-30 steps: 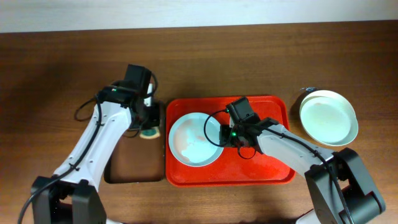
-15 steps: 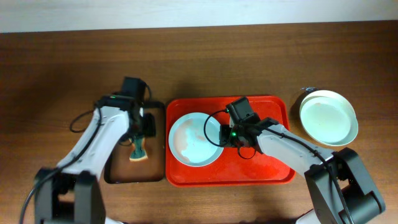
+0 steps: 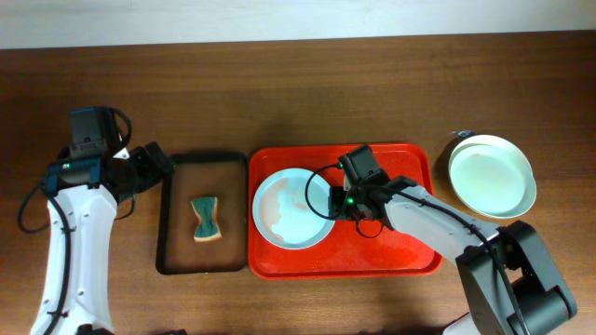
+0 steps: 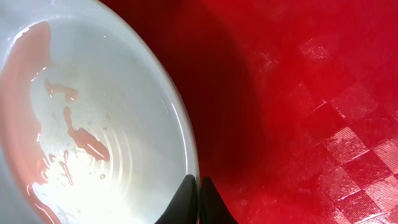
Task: Clean dirty plates on tray and stack at the side
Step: 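Return the sponge to the black tray and release it with left gripper, then lift the pale blue plate with right gripper and swing it right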
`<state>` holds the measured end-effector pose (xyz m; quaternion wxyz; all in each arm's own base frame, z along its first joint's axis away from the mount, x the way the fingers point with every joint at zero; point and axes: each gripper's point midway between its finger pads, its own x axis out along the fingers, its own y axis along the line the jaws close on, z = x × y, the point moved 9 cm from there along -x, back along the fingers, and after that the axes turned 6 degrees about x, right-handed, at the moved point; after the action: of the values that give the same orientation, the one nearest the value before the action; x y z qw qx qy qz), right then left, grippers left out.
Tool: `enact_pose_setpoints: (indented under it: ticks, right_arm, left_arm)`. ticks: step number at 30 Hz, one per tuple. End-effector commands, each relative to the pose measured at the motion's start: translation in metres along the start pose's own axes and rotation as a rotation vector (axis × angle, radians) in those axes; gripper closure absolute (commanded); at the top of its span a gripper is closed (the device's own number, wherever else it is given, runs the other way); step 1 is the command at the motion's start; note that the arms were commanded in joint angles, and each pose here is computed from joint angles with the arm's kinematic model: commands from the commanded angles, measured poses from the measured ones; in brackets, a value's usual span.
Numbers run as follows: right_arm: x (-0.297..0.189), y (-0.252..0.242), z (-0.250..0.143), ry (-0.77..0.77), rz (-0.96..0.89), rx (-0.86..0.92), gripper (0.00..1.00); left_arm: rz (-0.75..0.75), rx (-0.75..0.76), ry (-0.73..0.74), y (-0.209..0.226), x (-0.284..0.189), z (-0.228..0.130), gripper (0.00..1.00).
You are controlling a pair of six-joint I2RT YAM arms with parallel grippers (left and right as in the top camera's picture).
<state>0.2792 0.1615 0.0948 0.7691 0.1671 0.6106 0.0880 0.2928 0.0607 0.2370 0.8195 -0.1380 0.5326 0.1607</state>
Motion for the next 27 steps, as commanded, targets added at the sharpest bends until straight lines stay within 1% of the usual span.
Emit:
enact_pose_setpoints:
  ticks: [1,2,3,5,6,7,8,9,10,12,13,14,16,17,19,20,22,24,25,27]
  right_arm:
    - [0.007,-0.003,-0.004,0.027,-0.012,0.013,0.78]
    - [0.007,-0.003,-0.004,0.027,-0.011,0.013,0.65]
    - [0.007,-0.003,-0.004,0.027,-0.011,0.013,0.58]
    - [0.007,-0.003,-0.004,0.027,-0.012,0.013,0.59]
    - [0.007,-0.003,-0.004,0.027,-0.012,0.015,0.69]
    - [0.007,-0.003,-0.004,0.026,-0.012,0.021,0.83]
    - [0.007,-0.003,-0.004,0.026,-0.012,0.021,0.92]
    - [0.007,-0.003,-0.004,0.026,-0.012,0.021,0.96]
    - [0.004,-0.002,-0.001,0.025,-0.001,0.025,0.96]
    - [-0.014,0.003,0.014,0.032,0.127,0.058,0.96]
    - [-0.033,0.005,0.026,0.035,0.251,0.087,0.96]
    - [-0.043,0.002,0.03,0.029,0.272,0.105,0.96]
    - [-0.066,-0.006,0.034,0.024,0.236,0.149,0.96]
    - [-0.08,-0.005,0.036,0.011,0.184,0.158,0.96]
    - [-0.103,0.014,0.045,-0.025,0.097,0.177,0.96]
    - [-0.114,0.032,0.051,-0.087,0.082,0.155,0.96]
    - [-0.122,0.059,0.053,-0.216,0.019,0.104,0.96]
    - [-0.121,0.076,0.051,-0.279,0.029,0.087,0.96]
    - [-0.118,0.094,0.047,-0.364,0.014,0.041,0.96]
    - [-0.109,0.108,0.04,-0.421,-0.035,-0.003,0.96]
  left_arm:
    - [-0.002,-0.015,-0.014,0.001,-0.004,0.002,0.01]
    - [-0.002,-0.015,-0.014,0.001,-0.004,0.002,0.01]
    - [-0.002,-0.015,-0.014,0.001,-0.004,0.002,0.01]
    - [-0.002,-0.015,-0.014,0.001,-0.004,0.002,0.01]
    - [-0.002,-0.015,-0.014,0.001,-0.004,0.002,0.01]
    - [-0.002,-0.015,-0.014,0.001,-0.004,0.002,0.01]
    - [-0.002,-0.015,-0.014,0.001,-0.004,0.002,0.01]
    - [-0.002,-0.015,-0.014,0.001,-0.004,0.002,0.01]
    - [-0.002,-0.015,-0.014,0.001,-0.004,0.002,0.01]
    - [-0.002,-0.015,-0.014,0.001,-0.004,0.002,0.01]
    - [-0.002,-0.015,-0.014,0.001,-0.004,0.002,0.01]
    - [-0.002,-0.015,-0.014,0.001,-0.004,0.002,0.01]
    - [-0.002,-0.015,-0.014,0.001,-0.004,0.002,0.01]
    - [-0.002,-0.015,-0.014,0.001,-0.004,0.002,0.01]
    - [-0.002,-0.015,-0.014,0.001,-0.004,0.002,0.01]
    - [-0.002,-0.015,-0.014,0.001,-0.004,0.002,0.01]
    - [-0.002,-0.015,-0.014,0.001,-0.004,0.002,0.01]
    - [-0.002,-0.015,-0.014,0.001,-0.004,0.002,0.01]
    - [-0.002,-0.015,-0.014,0.001,-0.004,0.002,0.01]
    - [-0.002,-0.015,-0.014,0.001,-0.004,0.002,0.01]
